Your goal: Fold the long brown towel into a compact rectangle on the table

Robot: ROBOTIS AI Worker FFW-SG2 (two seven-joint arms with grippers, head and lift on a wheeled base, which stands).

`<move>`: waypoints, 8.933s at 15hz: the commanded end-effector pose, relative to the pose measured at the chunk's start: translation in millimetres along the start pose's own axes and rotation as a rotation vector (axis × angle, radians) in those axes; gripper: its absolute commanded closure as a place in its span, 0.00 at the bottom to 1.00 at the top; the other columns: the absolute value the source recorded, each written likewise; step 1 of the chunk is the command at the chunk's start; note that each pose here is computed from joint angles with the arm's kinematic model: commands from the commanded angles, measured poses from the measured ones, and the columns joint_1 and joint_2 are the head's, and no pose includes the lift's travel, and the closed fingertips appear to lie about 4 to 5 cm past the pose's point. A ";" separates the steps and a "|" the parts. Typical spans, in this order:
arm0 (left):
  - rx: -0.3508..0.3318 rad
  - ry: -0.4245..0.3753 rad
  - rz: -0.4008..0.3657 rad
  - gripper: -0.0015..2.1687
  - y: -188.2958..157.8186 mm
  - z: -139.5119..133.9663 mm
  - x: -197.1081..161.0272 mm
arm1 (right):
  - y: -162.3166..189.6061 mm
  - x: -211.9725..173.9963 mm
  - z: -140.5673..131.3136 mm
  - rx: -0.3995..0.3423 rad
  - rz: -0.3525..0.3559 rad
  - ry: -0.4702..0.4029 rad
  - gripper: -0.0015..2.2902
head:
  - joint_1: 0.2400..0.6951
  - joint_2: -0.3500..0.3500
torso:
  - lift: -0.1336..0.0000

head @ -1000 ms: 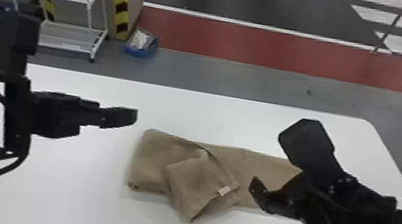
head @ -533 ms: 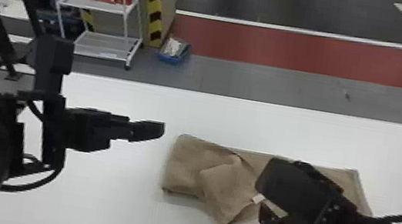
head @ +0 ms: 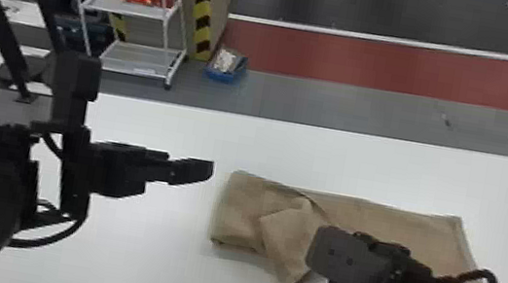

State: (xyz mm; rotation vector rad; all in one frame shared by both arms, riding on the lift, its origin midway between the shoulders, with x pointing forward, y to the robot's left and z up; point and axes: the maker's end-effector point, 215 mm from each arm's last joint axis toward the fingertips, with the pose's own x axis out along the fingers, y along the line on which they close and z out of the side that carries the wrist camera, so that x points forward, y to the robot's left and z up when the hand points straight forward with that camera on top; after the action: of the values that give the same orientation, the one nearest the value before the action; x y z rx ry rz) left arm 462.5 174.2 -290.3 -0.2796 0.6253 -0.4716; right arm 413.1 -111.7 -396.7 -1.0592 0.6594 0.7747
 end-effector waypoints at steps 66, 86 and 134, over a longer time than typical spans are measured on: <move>-0.048 0.065 0.005 0.01 9.9 -26.4 12.8 | -17.1 24.1 21.6 -0.037 -0.029 0.047 0.47 | 1.00 0.65 | 0.07; -0.044 0.070 0.016 0.01 11.6 -27.0 14.4 | -139.9 15.1 -65.6 -0.055 -0.156 0.112 0.05 | 1.00 0.49 | 0.07; -0.034 0.102 0.027 0.01 9.9 -35.8 23.8 | -61.3 35.7 -53.3 1.214 0.173 -0.041 0.40 | 1.00 0.49 | 0.07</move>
State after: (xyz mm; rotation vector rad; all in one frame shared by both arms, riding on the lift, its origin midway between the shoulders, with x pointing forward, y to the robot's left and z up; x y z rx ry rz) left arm 462.4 166.9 -332.1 -0.2716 0.7277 -0.4529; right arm 486.0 -171.6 -412.6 0.1084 0.9881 0.3941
